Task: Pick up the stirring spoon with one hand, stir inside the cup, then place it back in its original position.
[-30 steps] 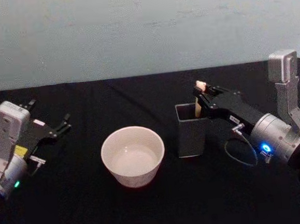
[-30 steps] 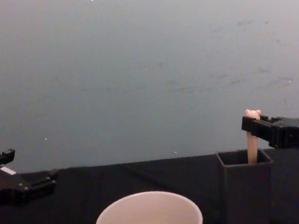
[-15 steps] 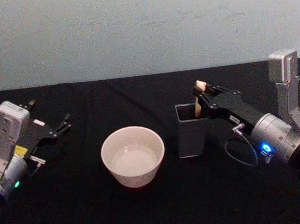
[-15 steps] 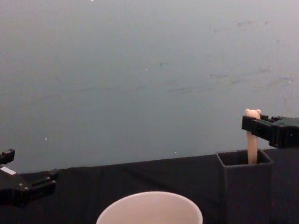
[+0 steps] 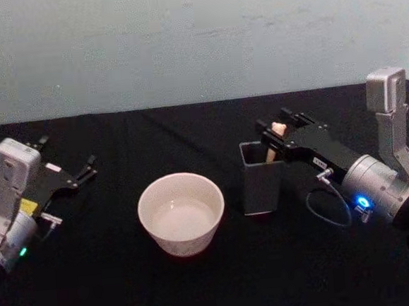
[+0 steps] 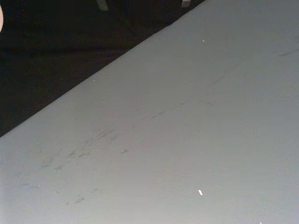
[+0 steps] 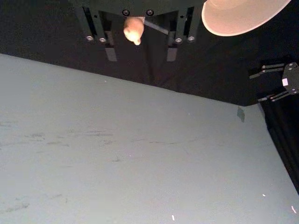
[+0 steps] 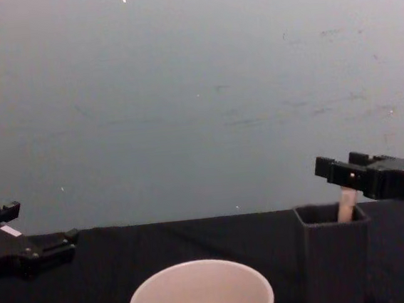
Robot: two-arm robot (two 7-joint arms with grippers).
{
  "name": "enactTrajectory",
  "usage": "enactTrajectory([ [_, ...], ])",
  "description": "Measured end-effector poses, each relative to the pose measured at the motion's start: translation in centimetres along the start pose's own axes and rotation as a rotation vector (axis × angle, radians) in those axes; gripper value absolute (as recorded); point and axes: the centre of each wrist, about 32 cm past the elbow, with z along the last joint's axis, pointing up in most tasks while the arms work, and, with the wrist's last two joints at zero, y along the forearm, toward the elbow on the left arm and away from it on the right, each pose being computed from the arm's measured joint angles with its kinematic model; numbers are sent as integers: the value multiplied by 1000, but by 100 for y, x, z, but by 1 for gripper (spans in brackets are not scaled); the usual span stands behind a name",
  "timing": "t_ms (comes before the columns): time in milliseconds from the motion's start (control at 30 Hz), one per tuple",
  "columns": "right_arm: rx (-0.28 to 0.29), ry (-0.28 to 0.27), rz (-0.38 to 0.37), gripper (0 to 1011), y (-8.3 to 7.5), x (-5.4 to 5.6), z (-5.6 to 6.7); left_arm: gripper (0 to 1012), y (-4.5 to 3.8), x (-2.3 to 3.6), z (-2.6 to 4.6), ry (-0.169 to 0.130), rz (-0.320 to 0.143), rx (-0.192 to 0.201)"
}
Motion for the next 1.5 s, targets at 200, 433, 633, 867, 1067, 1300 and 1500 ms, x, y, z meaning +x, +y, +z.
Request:
enactTrajectory([
  [200, 0, 0, 0, 792, 0, 0, 0, 1001, 0, 0, 0, 0, 0, 0],
  [433, 0, 0, 0, 982, 0, 0, 0, 1001, 0, 0, 0, 0, 0, 0],
  [633, 0, 0, 0, 1000, 0, 0, 0, 1001, 0, 0, 0, 0, 0, 0],
  [867, 0, -7, -2, 1000, 2, -4, -2, 1002, 0, 0, 0, 0, 0, 0],
  [1067, 60, -86, -37, 1000, 28, -47, 51, 1001, 0, 0, 0, 0, 0, 0],
  [1300, 177, -182, -188, 1000, 63, -68, 125, 1001, 0, 0, 0, 0, 0, 0],
  [1500, 151, -239, -343, 1000, 65, -37, 26, 1001, 0, 0, 0, 0, 0, 0],
])
